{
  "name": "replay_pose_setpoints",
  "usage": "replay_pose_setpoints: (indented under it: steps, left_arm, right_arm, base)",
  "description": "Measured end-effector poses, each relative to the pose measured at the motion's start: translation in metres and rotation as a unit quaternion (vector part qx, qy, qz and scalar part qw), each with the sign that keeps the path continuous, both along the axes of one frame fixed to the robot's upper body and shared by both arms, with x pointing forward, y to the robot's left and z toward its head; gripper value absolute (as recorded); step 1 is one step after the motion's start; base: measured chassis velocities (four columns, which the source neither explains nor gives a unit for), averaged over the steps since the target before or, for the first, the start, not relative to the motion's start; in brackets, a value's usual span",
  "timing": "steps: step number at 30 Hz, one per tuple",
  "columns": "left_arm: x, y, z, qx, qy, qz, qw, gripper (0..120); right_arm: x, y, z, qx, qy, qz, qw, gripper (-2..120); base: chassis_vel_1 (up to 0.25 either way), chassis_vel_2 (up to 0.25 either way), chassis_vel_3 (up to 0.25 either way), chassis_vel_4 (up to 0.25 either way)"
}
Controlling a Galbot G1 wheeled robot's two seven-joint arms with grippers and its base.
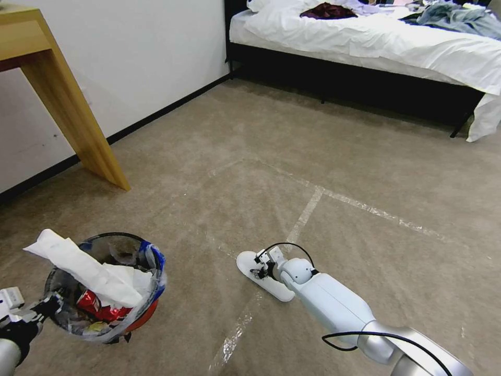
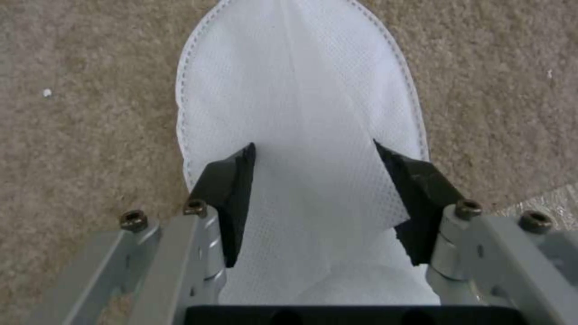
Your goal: Pick up the trash bin and place the garbage on the floor into it.
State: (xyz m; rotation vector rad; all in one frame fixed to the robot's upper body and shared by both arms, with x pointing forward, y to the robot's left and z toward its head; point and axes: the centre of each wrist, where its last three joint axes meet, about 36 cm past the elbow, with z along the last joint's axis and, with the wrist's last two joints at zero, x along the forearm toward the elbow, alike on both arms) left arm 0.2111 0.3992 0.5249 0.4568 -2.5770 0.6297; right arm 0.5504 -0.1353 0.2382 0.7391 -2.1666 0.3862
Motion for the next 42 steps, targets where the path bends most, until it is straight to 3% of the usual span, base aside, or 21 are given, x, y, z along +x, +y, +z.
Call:
replay_pose_setpoints:
  steps: [11, 23, 42]
  left_arm:
    - [-0.002, -0.001, -0.001, 0.001, 0.0, 0.003, 1.0, 1]
    - [0.0, -0.001, -0.002, 0.001, -0.002, 0.002, 1.0, 1]
    - [0.001, -0.002, -0.003, 0.001, 0.0, 0.0, 1.0, 1]
  right_arm:
    - [0.0, 0.001, -0.002, 0.0, -0.002, 0.002, 1.0, 44]
    - [-0.003, -0.002, -0.002, 0.002, -0.005, 0.002, 1.0, 0]
    - [-0.011, -0.005, 0.01, 0.031, -0.014, -0.004, 0.999, 0]
  base:
    - [0.0, 0.0, 0.0, 0.0]
    - [0.0, 0.0, 0.0, 0.0]
    - [0.0, 0.0, 0.0, 0.0]
